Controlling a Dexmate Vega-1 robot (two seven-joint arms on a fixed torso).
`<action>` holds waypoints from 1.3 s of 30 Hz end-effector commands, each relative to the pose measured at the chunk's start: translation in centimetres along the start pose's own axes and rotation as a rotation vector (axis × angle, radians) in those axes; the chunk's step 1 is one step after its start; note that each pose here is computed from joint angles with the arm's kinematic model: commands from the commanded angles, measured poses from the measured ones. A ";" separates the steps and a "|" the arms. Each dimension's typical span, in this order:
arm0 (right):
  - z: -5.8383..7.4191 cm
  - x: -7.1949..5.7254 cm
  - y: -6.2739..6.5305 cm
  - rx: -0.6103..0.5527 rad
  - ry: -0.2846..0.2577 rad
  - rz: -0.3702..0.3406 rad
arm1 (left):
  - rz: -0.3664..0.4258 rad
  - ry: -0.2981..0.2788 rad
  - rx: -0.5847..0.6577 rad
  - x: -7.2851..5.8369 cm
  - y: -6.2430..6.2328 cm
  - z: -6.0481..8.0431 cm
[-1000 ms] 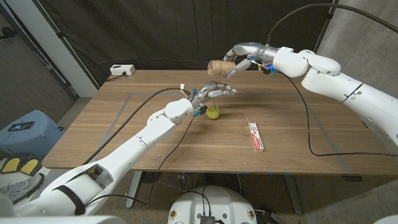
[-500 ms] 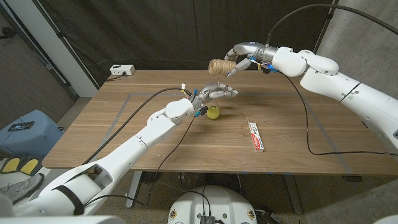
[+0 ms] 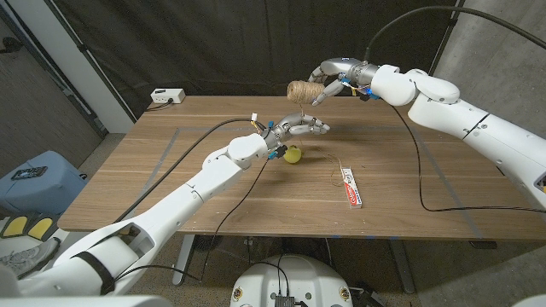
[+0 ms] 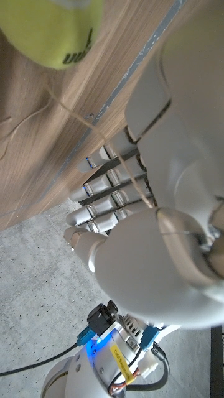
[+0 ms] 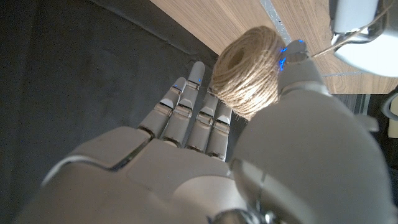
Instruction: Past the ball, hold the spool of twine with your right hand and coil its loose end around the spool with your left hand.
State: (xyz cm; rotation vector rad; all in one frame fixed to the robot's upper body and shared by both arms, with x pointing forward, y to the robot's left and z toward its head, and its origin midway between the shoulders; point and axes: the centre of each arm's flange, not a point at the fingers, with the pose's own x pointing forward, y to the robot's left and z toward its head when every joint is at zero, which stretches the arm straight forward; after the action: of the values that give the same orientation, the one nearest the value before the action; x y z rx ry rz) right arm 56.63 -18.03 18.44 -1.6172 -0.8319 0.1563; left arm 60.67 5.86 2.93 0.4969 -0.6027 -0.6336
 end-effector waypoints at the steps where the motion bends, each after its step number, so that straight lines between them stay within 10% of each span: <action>1: -0.1 0.5 0.3 -0.017 0.020 0.000 | -0.022 0.000 0.006 0.3 -0.5 0.5; 39: -3.1 2.3 1.7 -0.004 0.146 0.039 | -0.100 -0.023 0.003 1.7 -1.2 1.8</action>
State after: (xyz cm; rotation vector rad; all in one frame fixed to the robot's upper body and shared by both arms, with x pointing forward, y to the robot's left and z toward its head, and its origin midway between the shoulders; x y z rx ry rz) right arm 59.90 -18.91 18.37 -1.6225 -0.7157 0.0815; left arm 60.08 3.76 3.81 0.5209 -0.6033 -0.7197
